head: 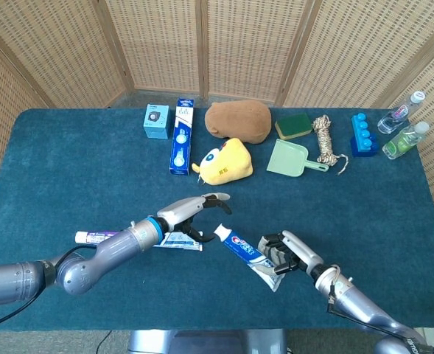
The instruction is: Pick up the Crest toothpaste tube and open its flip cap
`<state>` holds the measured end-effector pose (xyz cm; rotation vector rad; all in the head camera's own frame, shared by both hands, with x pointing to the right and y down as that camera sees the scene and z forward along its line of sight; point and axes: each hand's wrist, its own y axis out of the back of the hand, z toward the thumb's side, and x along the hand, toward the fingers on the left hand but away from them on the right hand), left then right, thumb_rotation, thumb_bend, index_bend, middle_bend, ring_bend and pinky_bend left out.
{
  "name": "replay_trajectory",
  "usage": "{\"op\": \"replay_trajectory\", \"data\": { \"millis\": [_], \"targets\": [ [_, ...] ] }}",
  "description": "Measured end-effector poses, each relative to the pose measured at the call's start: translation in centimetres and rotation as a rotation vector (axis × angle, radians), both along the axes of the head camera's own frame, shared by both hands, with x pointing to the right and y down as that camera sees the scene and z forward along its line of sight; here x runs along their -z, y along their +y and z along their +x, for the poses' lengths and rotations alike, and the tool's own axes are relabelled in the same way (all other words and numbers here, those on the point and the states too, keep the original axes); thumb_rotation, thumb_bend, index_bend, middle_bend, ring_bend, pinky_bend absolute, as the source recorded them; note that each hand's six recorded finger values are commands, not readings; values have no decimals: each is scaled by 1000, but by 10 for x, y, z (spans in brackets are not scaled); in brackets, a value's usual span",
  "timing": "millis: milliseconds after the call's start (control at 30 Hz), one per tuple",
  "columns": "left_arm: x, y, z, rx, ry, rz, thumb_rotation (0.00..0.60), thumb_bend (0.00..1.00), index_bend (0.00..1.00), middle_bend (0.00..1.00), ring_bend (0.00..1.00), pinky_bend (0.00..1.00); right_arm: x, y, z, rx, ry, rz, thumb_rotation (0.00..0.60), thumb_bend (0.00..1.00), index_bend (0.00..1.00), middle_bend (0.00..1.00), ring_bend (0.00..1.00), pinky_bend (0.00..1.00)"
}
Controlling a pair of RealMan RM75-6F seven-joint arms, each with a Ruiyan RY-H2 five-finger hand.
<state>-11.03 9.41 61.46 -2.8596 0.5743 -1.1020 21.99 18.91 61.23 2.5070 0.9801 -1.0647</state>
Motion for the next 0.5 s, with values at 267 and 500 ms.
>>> {"op": "replay_trajectory", "data": {
  "millis": [267,500],
  "targets": [
    [-1,-1,5,3,13,-4,600,343,310,87,0,89,1,-2,-2,-2,-13,-6,600,499,997,755,732,766],
    [0,-5,8,16,24,3,600,371,384,111,3,95,1,-1,0,-9,-16,-18,600,499,997,754,732,766]
  ]
}}
